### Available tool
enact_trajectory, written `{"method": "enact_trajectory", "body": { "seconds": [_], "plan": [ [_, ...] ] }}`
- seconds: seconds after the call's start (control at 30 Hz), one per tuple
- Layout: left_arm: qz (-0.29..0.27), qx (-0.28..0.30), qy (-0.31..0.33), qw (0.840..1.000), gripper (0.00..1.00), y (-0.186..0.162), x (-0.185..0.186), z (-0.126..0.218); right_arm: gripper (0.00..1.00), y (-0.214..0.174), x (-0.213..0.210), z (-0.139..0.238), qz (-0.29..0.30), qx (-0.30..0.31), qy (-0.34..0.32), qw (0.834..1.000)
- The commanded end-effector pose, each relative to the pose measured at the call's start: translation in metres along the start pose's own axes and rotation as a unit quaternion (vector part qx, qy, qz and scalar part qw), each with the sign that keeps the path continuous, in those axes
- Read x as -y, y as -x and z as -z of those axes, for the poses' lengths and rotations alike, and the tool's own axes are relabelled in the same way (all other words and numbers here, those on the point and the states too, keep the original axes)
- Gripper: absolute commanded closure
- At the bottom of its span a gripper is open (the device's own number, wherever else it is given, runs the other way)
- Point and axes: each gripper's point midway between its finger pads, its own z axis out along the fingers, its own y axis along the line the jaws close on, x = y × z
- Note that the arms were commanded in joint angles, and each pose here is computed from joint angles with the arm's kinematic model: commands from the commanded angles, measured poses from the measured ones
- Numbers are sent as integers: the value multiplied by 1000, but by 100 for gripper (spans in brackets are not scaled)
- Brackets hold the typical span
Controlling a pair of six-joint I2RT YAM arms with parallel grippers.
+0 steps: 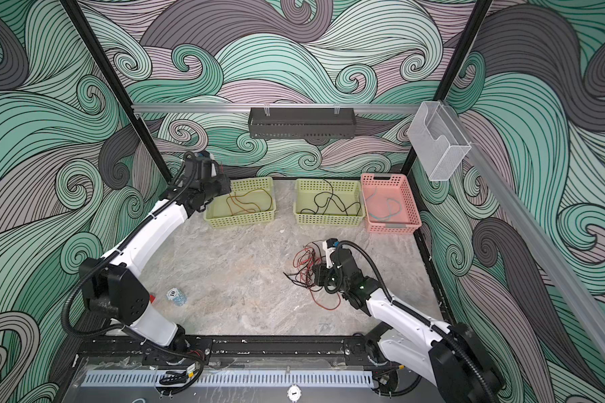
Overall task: Untangle the cables
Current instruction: 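Bring the left gripper back to the pile while the right gripper holds the tangle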
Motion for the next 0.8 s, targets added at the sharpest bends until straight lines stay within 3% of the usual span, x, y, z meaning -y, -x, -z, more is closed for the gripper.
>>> {"method": "enact_trajectory", "body": {
  "seconds": [0.0, 0.13, 0.17, 0.3, 0.37, 0.4, 0.47, 0.57, 0.77],
  "plan": [
    [2, -97, -28, 995, 22, -36, 5, -3, 100, 0, -9, 2, 9, -9, 12, 1000],
    [9, -94, -64, 993, 12, -40, 14, 31, 100, -3, -31, -2, 48, -24, 33, 998],
    [10, -89, -74, 993, 5, -42, 16, 41, 100, -6, -37, -4, 60, -30, 32, 997],
    [32, -112, -79, 990, 3, -74, 10, 77, 100, -20, -68, -17, 71, -57, 65, 994],
    [41, -129, -82, 987, 3, -103, 6, 89, 90, -28, -88, -22, 80, -80, 89, 990],
    [48, -141, -84, 985, 3, -123, 3, 94, 79, -31, -94, -22, 86, -93, 91, 988],
    [65, -159, -100, 980, 6, -158, 2, 102, 67, -38, -109, -16, 105, -115, 110, 982],
    [79, -180, -134, 971, 11, -210, 9, 108, 57, -41, -115, 0, 128, -132, 109, 977],
    [71, -209, -174, 960, 24, -273, 31, 100, 50, -18, -104, 30, 157, -102, 60, 981]
  ]
}}
